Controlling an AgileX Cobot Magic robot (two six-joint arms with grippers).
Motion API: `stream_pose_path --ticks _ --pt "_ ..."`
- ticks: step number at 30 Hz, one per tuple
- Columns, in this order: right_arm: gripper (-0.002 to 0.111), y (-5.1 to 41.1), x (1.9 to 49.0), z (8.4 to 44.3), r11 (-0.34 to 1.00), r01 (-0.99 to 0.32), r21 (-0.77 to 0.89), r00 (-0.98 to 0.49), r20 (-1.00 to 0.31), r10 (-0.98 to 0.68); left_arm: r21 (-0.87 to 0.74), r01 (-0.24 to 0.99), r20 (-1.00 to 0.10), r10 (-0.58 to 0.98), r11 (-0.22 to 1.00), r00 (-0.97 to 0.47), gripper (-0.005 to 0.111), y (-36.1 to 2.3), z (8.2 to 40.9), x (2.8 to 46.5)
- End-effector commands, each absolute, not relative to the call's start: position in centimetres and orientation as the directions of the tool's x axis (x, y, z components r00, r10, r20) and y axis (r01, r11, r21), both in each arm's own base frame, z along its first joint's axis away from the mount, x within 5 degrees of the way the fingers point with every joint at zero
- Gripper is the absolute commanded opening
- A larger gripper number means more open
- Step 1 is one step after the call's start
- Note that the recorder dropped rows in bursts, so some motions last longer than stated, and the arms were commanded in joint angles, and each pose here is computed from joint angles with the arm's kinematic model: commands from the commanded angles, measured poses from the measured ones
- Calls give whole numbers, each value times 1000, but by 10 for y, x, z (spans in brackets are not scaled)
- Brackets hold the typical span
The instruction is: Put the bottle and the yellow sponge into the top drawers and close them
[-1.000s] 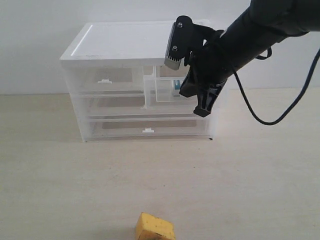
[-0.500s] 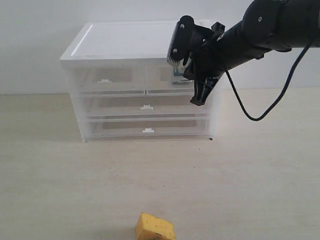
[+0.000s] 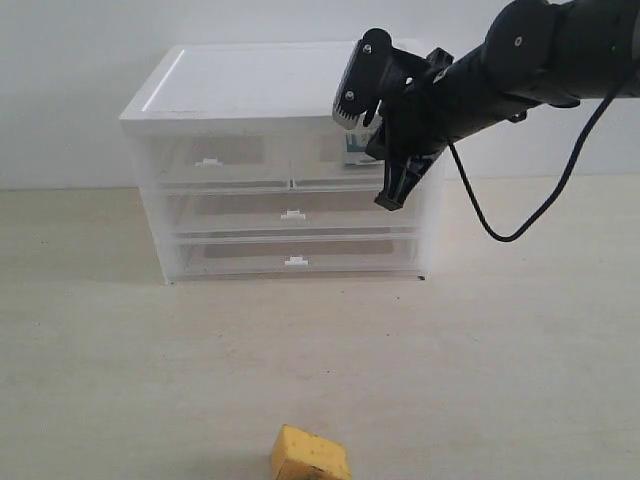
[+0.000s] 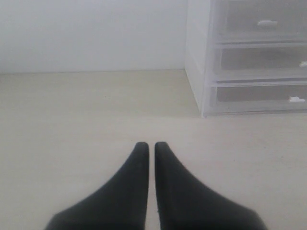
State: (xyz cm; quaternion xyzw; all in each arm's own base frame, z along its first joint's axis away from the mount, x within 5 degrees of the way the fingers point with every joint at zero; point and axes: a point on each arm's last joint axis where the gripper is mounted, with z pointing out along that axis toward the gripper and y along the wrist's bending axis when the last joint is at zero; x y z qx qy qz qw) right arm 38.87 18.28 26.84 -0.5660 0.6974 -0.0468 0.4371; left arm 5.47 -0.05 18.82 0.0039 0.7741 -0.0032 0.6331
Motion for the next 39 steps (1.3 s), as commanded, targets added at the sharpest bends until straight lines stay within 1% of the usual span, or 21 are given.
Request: stream_pose_path --ticks 1,6,9,12,15,18,22,27,28,29,30,31,32,33,34,35,37,39 --pt "0 180 369 287 324 -819 -473 2 -567 -824 -18 7 -981 -16 1000 -195 4 -1 188 55" --pt "0 178 341 298 253 -912 -323 -32 -559 -828 -18 7 -981 -16 1000 -195 4 -1 188 55" --pt "0 175 328 300 259 -946 -196 -114 -548 -829 -18 7 -981 -16 1000 -195 4 -1 188 55" --pt "0 170 322 297 325 -941 -100 -233 -506 -830 -18 7 -981 -16 1000 -195 4 -1 188 55" --pt "0 160 323 293 457 -887 -66 -390 -423 -818 -18 7 -981 -16 1000 -195 4 -1 188 55" --pt "0 148 324 289 602 -793 -89 -547 -331 -769 -18 7 -981 -16 1000 -195 4 -1 188 55" --pt "0 126 328 287 774 -628 -83 -735 -264 -624 -18 7 -981 -16 1000 -195 4 -1 188 55" --pt "0 83 337 286 938 -345 -18 -913 -224 -340 -18 7 -981 -16 1000 -195 4 -1 188 55" --pt "0 62 340 286 973 -229 -3 -951 -210 -225 -18 7 -981 -16 1000 -195 4 -1 188 55" --pt "0 55 340 286 983 -185 2 -962 -204 -181 -18 7 -981 -16 1000 -195 4 -1 188 55" --pt "0 37 341 285 995 -97 10 -978 -188 -93 -18 7 -981 -16 1000 -195 4 -1 188 55" --pt "0 31 342 285 998 -69 12 -980 -186 -66 -18 7 -981 -16 1000 -195 4 -1 188 55" --pt "0 18 341 287 1000 -18 15 -981 -195 -15 -18 7 -981 -16 1000 -195 4 -1 188 55" --pt "0 13 340 290 1000 3 17 -976 -216 6 -18 7 -981 -16 1000 -195 4 -1 188 55" --pt "0 5 338 293 999 39 23 -958 -282 44 -18 7 -981 -16 1000 -195 4 -1 188 55" --pt "0 1 335 298 998 54 21 -938 -341 58 -18 7 -981 -16 1000 -195 4 -1 188 55" --pt "0 -4 328 305 997 73 24 -906 -417 76 -18 7 -981 -16 1000 -195 4 -1 188 55" --pt "0 -6 318 316 998 68 1 -863 -502 59 -18 7 -981 -16 1000 -195 4 -1 188 55"
